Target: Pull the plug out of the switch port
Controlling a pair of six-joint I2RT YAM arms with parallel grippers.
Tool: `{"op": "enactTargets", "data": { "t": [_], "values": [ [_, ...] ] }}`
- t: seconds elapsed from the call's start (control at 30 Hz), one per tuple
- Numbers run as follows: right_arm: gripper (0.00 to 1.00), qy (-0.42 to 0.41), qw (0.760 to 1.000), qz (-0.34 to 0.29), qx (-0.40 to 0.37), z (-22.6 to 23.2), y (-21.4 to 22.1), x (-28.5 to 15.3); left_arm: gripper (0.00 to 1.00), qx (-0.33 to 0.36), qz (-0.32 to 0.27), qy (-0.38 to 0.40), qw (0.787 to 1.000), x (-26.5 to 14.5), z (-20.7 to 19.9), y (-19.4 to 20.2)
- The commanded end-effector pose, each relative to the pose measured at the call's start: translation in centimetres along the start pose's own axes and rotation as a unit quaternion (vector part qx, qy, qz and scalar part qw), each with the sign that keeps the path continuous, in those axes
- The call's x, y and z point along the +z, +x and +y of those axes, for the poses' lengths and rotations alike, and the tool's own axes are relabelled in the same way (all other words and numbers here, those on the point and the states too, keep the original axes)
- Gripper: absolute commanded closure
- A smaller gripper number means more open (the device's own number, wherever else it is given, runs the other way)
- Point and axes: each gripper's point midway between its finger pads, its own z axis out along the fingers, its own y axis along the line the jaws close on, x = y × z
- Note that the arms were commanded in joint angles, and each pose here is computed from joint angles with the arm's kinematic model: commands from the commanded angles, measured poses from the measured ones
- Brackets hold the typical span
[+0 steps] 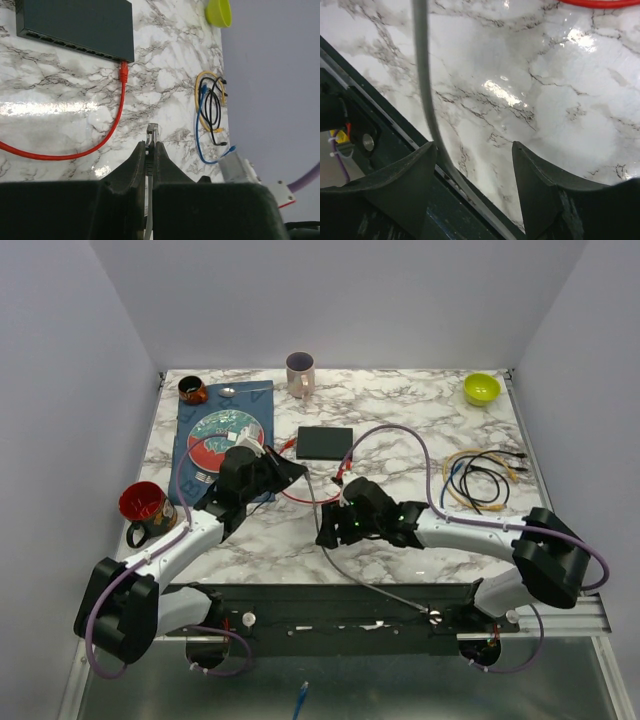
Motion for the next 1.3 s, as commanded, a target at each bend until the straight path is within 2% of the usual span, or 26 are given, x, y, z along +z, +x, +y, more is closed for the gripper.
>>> {"op": "enactTargets", "data": {
  "t": [0.0,0.1,0.13,0.17,0.2,0.23,0.27,0.33,0.37,0.43,0.47,0.53,0.57,0.67,0.77,0.87,0.9,0.93,0.97,1.0,1.03,1.07,1.1,1.13,1.17,1.27],
  "values": [
    [0.33,-0.011,1.0,-0.007,-0.025,1.8,-1.2,1.3,1.0,0.002,-0.003,-0.009,1.0,-0.7,0.5,0.2],
    [0.44,-0.01,1.0,0.003,-0.026,2.1,-1.2,2.0,1.0,0.003,-0.004,-0.007,1.0,-0.9,0.3,0.2],
    [0.49,-0.006,1.0,0.004,-0.025,2.0,-1.1,2.0,1.0,0.003,-0.003,-0.006,1.0,-1.0,0.3,0.2],
    [0.6,-0.003,1.0,0.001,-0.023,2.0,-1.2,1.9,1.0,0.006,-0.004,-0.006,1.0,-1.1,0.2,0.1],
    [0.65,0.001,1.0,-0.001,-0.022,1.8,-1.2,1.7,1.0,0.006,-0.002,-0.009,1.0,-1.3,0.1,0.1],
    [0.7,0.009,1.0,-0.018,-0.022,1.7,-2.0,1.0,0.93,0.009,-0.005,-0.015,1.0,-1.4,0.2,-0.1],
    [0.77,0.014,0.999,-0.023,-0.02,1.6,-2.3,0.6,0.81,0.009,-0.004,-0.022,1.0,-1.5,0.3,-0.2],
    [0.84,0.058,0.996,-0.059,-0.018,0.4,-3.9,-1.2,0.5,0.011,-0.001,-0.042,0.999,-2.1,0.1,-0.6],
    [0.9,0.07,0.995,-0.073,-0.023,0.2,-4.6,-2.0,0.45,0.015,-0.016,-0.049,0.999,-2.3,-0.1,-1.4],
    [0.94,0.125,0.986,-0.106,-0.023,-1.6,-6.2,-3.9,0.32,0.017,-0.031,-0.079,0.996,-3.6,0.2,-2.3],
    [0.99,0.132,0.982,-0.132,-0.024,-1.5,-7.6,-5.5,0.28,0.017,-0.062,-0.11,0.992,-4.2,1.0,-3.4],
    [0.99,0.191,0.969,-0.156,-0.006,-4.5,-9.4,-7.8,0.14,0.012,-0.085,-0.14,0.986,-5.7,1.6,-4.3],
    [0.99,0.198,0.964,-0.177,0.007,-4.9,-11.0,-9.2,0.12,0.007,-0.095,-0.145,0.985,-6.1,1.7,-4.7],
    [0.99,0.249,0.938,-0.225,0.078,-9.1,-14.7,-13.1,0.05,-0.003,-0.113,-0.156,0.981,-6.9,2.1,-5.1],
    [0.99,0.331,0.893,-0.274,0.135,-14.5,-17.1,-17.2,0.05,-0.013,-0.105,-0.165,0.981,-6.8,2.7,-4.6],
    [0.99,0.432,0.824,-0.311,0.196,-20.4,-18.1,-21.6,0.04,-0.025,-0.085,-0.193,0.977,-6.4,3.8,-3.8],
    [0.99,0.466,0.791,-0.32,0.234,-23.6,-17.7,-23.8,0.04,-0.029,-0.073,-0.211,0.974,-6.3,4.6,-3.3],
    [0.99,0.475,0.778,-0.318,0.26,-25.3,-17.0,-24.5,0.04,-0.031,-0.069,-0.216,0.973,-6.3,4.7,-3.2],
    [0.98,0.475,0.761,-0.328,0.297,-26.8,-16.5,-25.2,0.04,-0.033,-0.064,-0.224,0.972,-6.3,5.0,-2.9],
    [0.91,0.492,0.728,-0.336,0.341,-29.8,-15.4,-27.4,0.04,-0.034,-0.053,-0.239,0.969,-6.3,5.7,-2.4],
    [0.77,0.474,0.731,-0.331,0.363,-31.0,-14.8,-27.0,0.04,-0.034,-0.05,-0.241,0.969,-6.3,5.8,-2.4],
    [0.49,0.474,0.732,-0.322,0.369,-32.0,-14.4,-26.7,0.02,-0.031,-0.039,-0.241,0.969,-6.2,5.9,-1.9],
    [0.39,0.482,0.721,-0.321,0.38,-33.4,-13.9,-27.6,0.01,-0.029,-0.033,-0.24,0.97,-6.1,5.9,-1.7],
    [0.3,0.48,0.726,-0.317,0.377,-33.5,-14.1,-27.5,0.01,-0.027,-0.025,-0.235,0.971,-5.9,5.9,-1.4],
    [0.23,0.476,0.737,-0.304,0.372,-33.7,-14.0,-26.8,0.01,-0.025,-0.014,-0.226,0.974,-5.8,5.7,-1.1],
    [0.21,0.424,0.769,-0.305,0.369,-32.7,-14.7,-24.5,0.01,-0.026,-0.007,-0.21,0.977,-5.5,5.6,-0.6]
  ]
}}
